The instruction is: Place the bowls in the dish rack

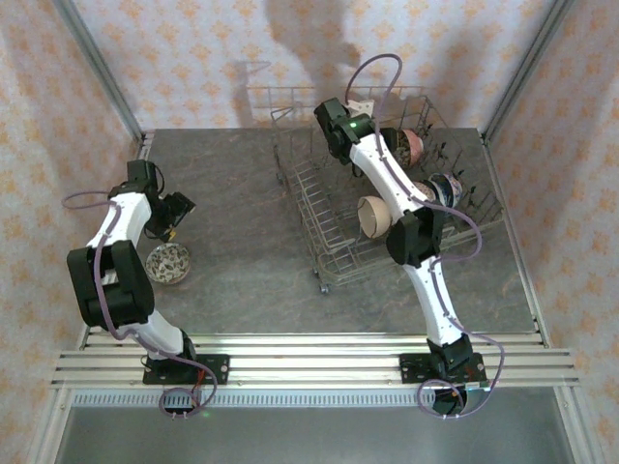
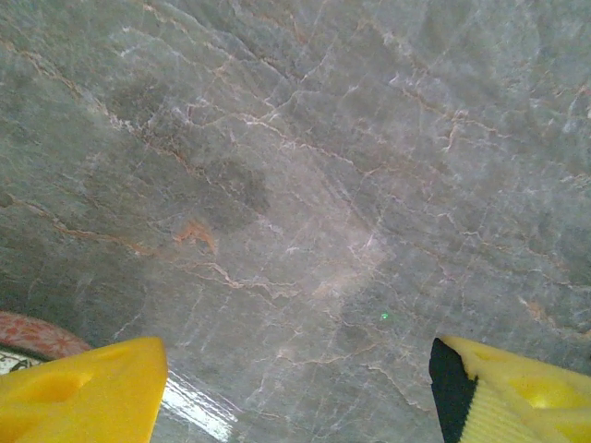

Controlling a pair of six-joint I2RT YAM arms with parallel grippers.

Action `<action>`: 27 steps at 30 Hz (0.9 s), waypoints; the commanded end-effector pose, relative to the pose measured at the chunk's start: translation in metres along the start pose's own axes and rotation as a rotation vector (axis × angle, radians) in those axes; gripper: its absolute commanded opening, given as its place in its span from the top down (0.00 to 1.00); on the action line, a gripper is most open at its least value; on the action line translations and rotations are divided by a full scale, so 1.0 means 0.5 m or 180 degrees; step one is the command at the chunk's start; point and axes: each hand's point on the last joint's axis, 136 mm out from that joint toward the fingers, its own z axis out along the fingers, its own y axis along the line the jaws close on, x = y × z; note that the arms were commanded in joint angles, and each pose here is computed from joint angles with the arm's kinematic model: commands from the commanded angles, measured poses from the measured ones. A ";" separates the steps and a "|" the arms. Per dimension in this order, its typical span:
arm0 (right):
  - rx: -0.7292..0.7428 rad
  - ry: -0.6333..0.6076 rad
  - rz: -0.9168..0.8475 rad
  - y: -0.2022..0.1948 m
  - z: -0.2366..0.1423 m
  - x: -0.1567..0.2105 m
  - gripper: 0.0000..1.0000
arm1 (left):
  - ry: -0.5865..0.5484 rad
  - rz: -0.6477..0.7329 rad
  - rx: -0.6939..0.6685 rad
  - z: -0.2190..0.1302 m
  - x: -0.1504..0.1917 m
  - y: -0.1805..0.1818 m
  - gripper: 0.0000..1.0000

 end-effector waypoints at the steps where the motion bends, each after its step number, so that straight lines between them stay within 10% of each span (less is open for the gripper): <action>1: -0.0026 -0.0127 0.0023 -0.032 -0.058 -0.024 0.23 | 0.0106 0.0058 -0.0071 0.013 0.011 0.010 0.23; 27: -0.0394 -0.0209 -0.0155 -0.036 -0.089 -0.042 0.23 | -0.0290 0.0032 -0.0513 -0.083 0.008 0.069 0.25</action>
